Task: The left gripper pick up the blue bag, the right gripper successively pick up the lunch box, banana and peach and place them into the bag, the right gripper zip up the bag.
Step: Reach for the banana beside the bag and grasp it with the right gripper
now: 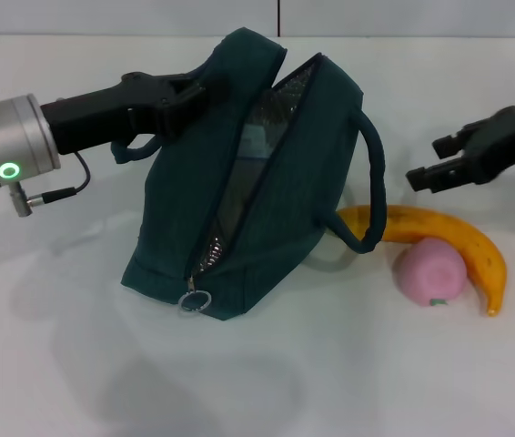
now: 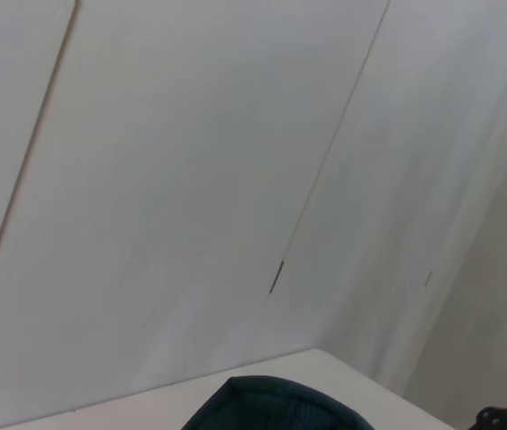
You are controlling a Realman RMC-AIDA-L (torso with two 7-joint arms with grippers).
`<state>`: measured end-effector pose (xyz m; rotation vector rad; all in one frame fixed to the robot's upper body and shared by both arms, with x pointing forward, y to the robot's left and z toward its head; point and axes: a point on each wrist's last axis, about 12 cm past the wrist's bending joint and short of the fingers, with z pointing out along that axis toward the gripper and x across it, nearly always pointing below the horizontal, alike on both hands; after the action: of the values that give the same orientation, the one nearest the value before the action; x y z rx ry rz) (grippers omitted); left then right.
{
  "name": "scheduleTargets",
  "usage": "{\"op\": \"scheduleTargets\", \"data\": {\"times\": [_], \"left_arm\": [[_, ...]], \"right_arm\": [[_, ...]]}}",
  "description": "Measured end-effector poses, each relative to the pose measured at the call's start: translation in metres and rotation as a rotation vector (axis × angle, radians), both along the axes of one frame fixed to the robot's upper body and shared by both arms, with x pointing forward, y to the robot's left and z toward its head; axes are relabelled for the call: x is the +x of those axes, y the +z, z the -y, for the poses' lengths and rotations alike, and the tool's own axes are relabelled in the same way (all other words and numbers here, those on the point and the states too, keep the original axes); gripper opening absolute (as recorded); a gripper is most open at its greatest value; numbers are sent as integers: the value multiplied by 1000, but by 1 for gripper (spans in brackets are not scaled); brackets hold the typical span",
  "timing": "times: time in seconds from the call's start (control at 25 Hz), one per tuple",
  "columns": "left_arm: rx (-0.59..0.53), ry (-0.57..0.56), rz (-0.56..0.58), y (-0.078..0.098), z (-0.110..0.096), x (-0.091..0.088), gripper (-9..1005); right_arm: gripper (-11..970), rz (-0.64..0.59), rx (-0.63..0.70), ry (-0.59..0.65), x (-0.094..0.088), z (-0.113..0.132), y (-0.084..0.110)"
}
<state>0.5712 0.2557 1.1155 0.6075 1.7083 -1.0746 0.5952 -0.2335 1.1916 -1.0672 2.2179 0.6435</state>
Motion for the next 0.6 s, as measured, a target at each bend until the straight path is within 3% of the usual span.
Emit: {"op": "scheduleTargets", "data": {"times": [0.32, 0.6], "left_arm": [[1, -3, 7, 2, 1, 2, 42], [3, -1, 7, 2, 0, 2, 42]], "right_arm": [[680, -4, -247, 50, 13, -43, 3], [678, 4, -320, 91, 11, -53, -3]]}}
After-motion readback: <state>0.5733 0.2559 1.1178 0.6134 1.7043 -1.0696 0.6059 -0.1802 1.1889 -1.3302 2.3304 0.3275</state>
